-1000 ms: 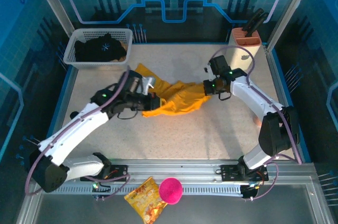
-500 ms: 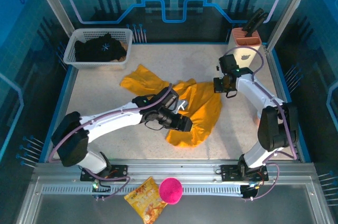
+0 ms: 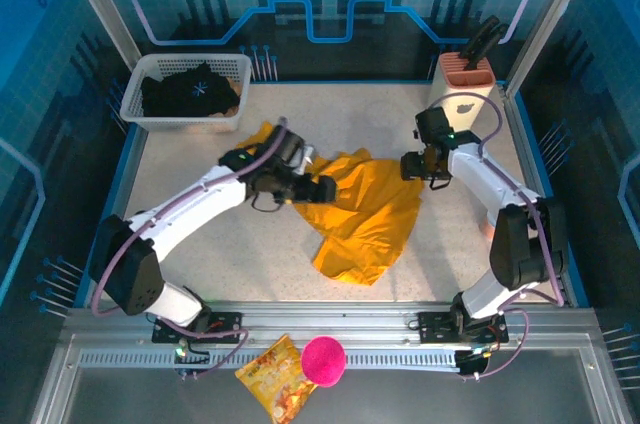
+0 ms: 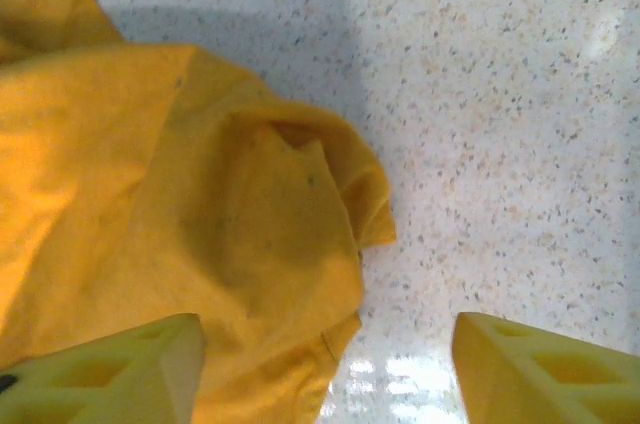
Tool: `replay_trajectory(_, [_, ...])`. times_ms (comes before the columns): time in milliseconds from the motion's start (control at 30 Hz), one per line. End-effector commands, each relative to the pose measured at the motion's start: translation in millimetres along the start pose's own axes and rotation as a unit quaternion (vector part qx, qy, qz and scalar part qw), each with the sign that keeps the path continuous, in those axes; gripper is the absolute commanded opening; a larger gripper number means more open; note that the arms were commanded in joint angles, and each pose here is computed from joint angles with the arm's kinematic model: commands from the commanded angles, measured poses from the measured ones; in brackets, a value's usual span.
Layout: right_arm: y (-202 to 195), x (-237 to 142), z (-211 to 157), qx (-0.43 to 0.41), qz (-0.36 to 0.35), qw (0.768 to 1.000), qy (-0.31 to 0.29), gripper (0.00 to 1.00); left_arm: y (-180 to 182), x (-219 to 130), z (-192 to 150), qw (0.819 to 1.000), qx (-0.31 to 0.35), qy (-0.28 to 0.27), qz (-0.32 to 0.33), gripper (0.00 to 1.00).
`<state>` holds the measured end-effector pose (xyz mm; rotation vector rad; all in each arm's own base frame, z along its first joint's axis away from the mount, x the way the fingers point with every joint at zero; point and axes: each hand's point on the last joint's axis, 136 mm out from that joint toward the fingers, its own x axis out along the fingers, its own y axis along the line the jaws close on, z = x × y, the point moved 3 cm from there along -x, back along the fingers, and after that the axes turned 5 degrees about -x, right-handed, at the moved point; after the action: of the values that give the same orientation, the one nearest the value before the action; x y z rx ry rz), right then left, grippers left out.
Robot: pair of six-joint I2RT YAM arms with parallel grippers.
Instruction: Fold and stack the t-shirts
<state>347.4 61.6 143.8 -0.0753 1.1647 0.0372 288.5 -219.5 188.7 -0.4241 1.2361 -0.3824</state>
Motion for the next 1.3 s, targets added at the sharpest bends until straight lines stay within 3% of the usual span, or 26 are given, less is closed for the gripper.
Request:
replay_trajectory(0, [6,-27,-10,0.017,0.028,0.999,-0.014,0.80,55,-7,11,0.995,-0.063,-0.017,0.080,0.88])
replay_trajectory(267, [66,-45,-29,-0.019,0.113,0.993,-0.021,0.75,129,24,53,0.979,-0.162,-0.027,0.121,0.63])
replay_trajectory(533, [136,-2,-32,-0.051,0.153,0.986,0.034,0.68,138,45,56,0.975,-0.203,-0.029,0.089,0.61])
replay_trajectory(600, [150,12,-38,-0.060,0.149,0.986,0.052,0.68,141,45,52,0.974,-0.203,-0.031,0.095,0.51])
replay_trajectory(800, [170,38,-60,-0.068,0.140,0.983,0.092,0.66,150,55,57,0.975,-0.191,-0.028,0.108,0.49])
replay_trajectory(1000, [175,39,-87,-0.075,0.131,0.983,0.103,0.66,148,79,77,0.976,-0.197,-0.019,0.088,0.48])
replay_trajectory(1267, [172,40,-98,-0.074,0.124,0.983,0.111,0.65,156,104,70,0.973,-0.216,0.004,0.076,0.50])
